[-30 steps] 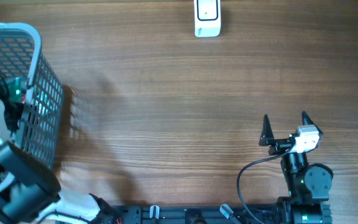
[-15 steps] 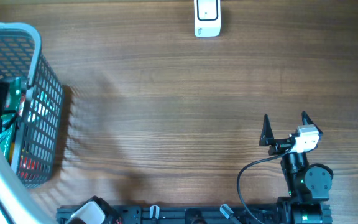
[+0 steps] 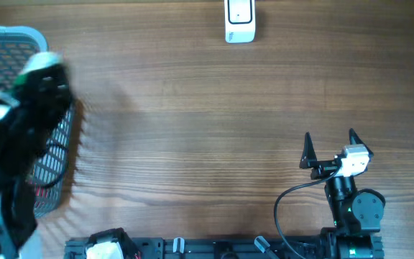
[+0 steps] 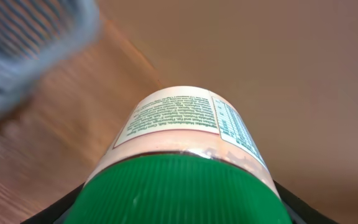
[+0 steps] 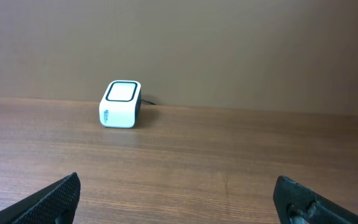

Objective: Scan the item barcode
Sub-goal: 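Lift the jar out and place it upright on the table center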

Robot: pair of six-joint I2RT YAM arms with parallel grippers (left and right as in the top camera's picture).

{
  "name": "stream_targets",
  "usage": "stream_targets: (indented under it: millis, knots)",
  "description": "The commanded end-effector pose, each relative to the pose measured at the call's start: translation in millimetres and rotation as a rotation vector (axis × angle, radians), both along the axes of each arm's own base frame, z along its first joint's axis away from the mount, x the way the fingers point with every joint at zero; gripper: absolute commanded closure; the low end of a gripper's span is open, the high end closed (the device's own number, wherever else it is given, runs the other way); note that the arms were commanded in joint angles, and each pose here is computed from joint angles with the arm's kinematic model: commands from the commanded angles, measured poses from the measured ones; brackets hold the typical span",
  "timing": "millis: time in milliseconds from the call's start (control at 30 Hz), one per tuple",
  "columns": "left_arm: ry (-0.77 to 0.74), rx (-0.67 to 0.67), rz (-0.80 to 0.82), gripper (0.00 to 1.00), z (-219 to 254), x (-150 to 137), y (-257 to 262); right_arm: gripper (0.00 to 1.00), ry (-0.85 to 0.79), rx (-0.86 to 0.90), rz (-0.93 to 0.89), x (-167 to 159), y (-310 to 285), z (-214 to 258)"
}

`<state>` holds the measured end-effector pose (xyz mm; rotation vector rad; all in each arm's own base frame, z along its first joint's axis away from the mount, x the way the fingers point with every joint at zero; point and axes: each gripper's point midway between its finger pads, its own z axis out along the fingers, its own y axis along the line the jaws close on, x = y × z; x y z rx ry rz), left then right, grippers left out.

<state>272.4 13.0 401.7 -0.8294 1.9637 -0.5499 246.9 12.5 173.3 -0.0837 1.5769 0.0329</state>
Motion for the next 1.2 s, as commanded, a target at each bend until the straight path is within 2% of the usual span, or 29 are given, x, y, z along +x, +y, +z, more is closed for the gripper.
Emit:
stream_targets:
  millis: [0,200,267,400,533,600,667,800,900,1100,1133,1167]
  knots:
    - [0.114,0.02,-0.222,0.37,-29.8,27.5,-55.1,0.01,-0.008,-0.017,-0.011,-0.2,-1.6,1.2]
    - [0.486,0.126,-0.411,0.37,-139.4,63.0,-132.1,0.0,-0.008,-0.018,-0.011,-0.2,-1.6,1.2]
    - [0.568,0.138,-0.446,0.37,-167.5,68.3,-149.9,0.0,-0.008,-0.017,-0.011,-0.2,-1.6,1.2]
    - [0.729,0.115,-0.424,0.37,-220.0,73.5,-175.0,0.0,-0.008,-0.017,-0.011,-0.2,-1.6,1.2]
    - [0.903,0.055,-0.298,0.37,-276.4,73.3,-193.8,0.0,-0.008,-0.018,-0.012,-0.2,-1.7,1.2]
    - [0.937,0.033,-0.201,0.37,-296.3,77.0,-199.6,0.0,-0.008,-0.018,-0.011,-0.2,-1.6,1.2]
    - [0.957,0.001,-0.012,0.37,-316.5,79.4,-203.3,0.0,-0.008,-0.018,-0.011,-0.2,-1.6,1.2]
    - [0.912,-0.028,0.178,0.35,-334.6,82.3,-218.6,0.0,-0.008,-0.017,-0.011,-0.2,-1.6,1.2]
    - [0.905,-0.006,0.232,0.35,-352.0,78.8,-228.1,0.0,-0.008,-0.018,-0.012,-0.2,-1.7,1.2]
    - [0.951,0.039,0.207,0.34,-373.7,66.4,-240.3,0.0,-0.008,-0.018,-0.012,-0.2,-1.7,1.2]
    - [0.95,0.039,0.205,0.31,-373.3,66.2,-241.1,0.0,-0.008,-0.018,-0.012,-0.2,-1.7,1.2]
    - [0.947,0.04,0.195,0.14,-371.4,66.2,-242.0,0.0,-0.008,-0.018,-0.012,-0.2,-1.7,1.2]
